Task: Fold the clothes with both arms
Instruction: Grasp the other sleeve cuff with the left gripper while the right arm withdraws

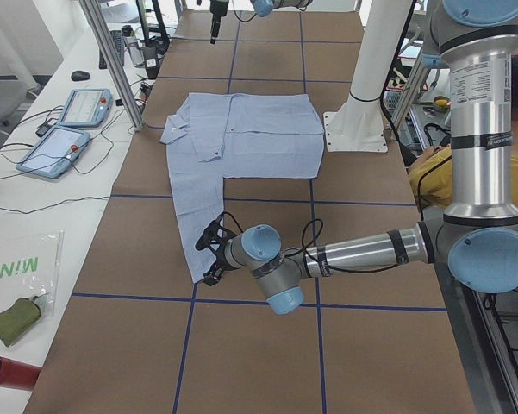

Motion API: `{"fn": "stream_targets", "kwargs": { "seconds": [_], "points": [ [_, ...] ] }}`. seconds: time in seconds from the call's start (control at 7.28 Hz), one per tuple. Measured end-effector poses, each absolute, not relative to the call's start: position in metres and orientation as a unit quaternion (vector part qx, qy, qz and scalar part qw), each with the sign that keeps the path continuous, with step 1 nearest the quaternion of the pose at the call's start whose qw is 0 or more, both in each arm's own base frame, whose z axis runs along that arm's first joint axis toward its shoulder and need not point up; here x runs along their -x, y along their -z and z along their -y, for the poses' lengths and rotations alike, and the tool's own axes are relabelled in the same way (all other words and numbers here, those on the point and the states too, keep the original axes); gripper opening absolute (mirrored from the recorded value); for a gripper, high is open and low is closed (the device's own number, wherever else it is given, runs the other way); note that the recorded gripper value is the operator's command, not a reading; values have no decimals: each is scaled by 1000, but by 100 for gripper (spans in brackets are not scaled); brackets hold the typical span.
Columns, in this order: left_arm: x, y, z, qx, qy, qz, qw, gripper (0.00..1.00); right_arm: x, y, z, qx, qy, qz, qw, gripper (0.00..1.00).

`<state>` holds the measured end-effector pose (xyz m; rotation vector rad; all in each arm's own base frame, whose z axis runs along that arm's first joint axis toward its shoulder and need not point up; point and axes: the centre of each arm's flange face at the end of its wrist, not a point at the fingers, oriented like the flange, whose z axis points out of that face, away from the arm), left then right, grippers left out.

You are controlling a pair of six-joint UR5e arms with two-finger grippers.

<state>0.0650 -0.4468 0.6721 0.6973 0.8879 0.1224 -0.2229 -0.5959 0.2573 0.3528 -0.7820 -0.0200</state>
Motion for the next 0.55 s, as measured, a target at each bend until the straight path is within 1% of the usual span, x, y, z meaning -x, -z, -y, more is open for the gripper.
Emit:
{"fn": "stream_targets", "kwargs": {
  "seconds": [0.14,0.27,0.41,0.55],
  "points": [
    [-91,-681,443,-330,-30,-424,843,97,175,-294,594,-169,35,387,906,100],
    [-120,-685,440,-326,0,-429,842,90,132,-328,589,-170,51,398,900,100],
    [-144,-687,439,-321,22,-433,842,87,102,-351,582,-171,58,405,896,100],
    [-156,-689,440,-316,33,-435,843,85,89,-361,577,-174,59,408,894,100]
  ]
}}
